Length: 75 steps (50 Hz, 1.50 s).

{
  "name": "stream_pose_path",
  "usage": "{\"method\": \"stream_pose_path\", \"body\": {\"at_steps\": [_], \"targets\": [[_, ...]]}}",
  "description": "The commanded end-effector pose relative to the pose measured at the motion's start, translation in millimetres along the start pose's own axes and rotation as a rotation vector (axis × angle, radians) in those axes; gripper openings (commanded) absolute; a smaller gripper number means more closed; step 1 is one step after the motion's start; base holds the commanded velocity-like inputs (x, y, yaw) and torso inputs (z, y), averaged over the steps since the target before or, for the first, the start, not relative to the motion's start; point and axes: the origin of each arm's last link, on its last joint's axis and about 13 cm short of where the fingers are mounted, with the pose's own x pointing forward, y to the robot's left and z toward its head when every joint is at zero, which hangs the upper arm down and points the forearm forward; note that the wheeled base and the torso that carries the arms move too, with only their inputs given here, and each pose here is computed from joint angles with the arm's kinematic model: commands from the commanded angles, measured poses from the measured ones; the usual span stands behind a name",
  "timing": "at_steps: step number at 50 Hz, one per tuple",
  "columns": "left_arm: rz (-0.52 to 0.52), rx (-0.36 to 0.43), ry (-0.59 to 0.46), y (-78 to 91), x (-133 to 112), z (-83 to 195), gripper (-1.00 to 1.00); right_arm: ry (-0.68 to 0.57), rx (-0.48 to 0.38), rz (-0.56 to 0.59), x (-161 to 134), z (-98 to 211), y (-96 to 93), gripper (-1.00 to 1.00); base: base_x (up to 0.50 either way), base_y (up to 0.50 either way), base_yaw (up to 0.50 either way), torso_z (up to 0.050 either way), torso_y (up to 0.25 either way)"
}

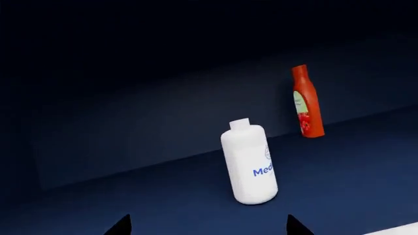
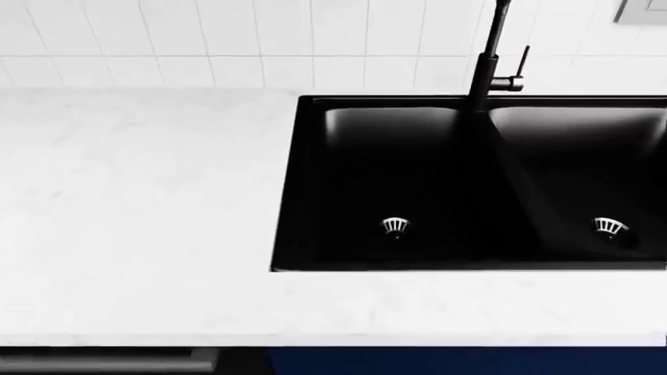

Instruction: Pick and place the shaker into the drawer. Then close the cabinet.

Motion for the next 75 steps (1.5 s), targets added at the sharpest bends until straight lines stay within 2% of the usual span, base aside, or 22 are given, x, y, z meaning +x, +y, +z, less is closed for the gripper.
{"method": "stream_pose_path", "body": {"at_steps": [1, 8, 18, 40, 48, 55, 56, 63, 65, 69, 72, 75], "targets": [[-0.016, -0.015, -0.019, -1.3, 0, 3, 1.0, 0.012, -0.008, 0.006, 1, -2, -0.8, 1.0, 0.5, -0.07, 0.0, 0.0, 0.0], [-0.007, -0.051, -0.084, -0.4, -5, 18, 1.0, 0.017, -0.017, 0.011, 1, -3, -0.6, 1.0, 0.5, -0.07, 0.0, 0.0, 0.002], [-0.015, -0.077, -0.085, -2.7, -3, 16, 1.0, 0.025, -0.019, 0.016, 2, -6, -0.5, 1.0, 0.5, -0.05, 0.0, 0.0, 0.0], [-0.053, -0.101, -0.061, -6.8, 1, 6, 1.0, 0.046, -0.013, 0.026, 4, -12, -0.3, 1.0, 0.0, 0.0, 0.0, 0.0, 0.0], [-0.075, -0.107, -0.057, -8.1, 2, 4, 1.0, 0.049, -0.011, 0.033, 4, -12, -0.3, 1.0, 0.33, -0.01, 0.0, 0.0, 0.0], [-0.136, -0.183, -0.058, -9.5, 1, 5, 1.0, 0.046, -0.004, 0.026, 4, -12, 0.7, 1.0, 0.0, 0.0, 0.0, 0.0, 0.0], [-0.128, -0.186, -0.047, -9.0, 1, 4, -1.0, 0.045, -0.005, 0.022, 4, -12, 0.3, 1.0, 0.0, 0.0, 0.0, 0.0, 0.0], [-0.106, -0.184, -0.028, -6.8, 0, 3, -1.0, 0.047, -0.006, 0.006, 4, -12, -1.4, 1.0, 0.0, 0.0, 0.0, -0.002, 0.0], [-0.094, -0.195, -0.103, -4.8, -5, 19, -1.0, 0.05, -0.01, 0.005, 4, -13, -1.9, 1.0, 0.0, 0.0, 0.0, 0.0, 0.0], [-0.039, -0.158, -0.278, 0.0, -16, 54, -1.0, 0.056, -0.007, 0.007, 4, -13, -2.1, 1.0, 0.0, 0.0, 0.0, 0.0, 0.0], [0.028, -0.115, -0.42, 4.6, -24, 74, -1.0, 0.065, -0.003, 0.013, 4, -14, -1.6, 1.0, 0.0, 0.0, 0.0, 0.0, 0.0], [0.052, -0.093, -0.505, 6.6, -31, 87, -1.0, 0.074, 0.002, 0.017, 4, -15, -1.0, 1.0, 0.0, 0.0, 0.0, 0.0, 0.0]]}}
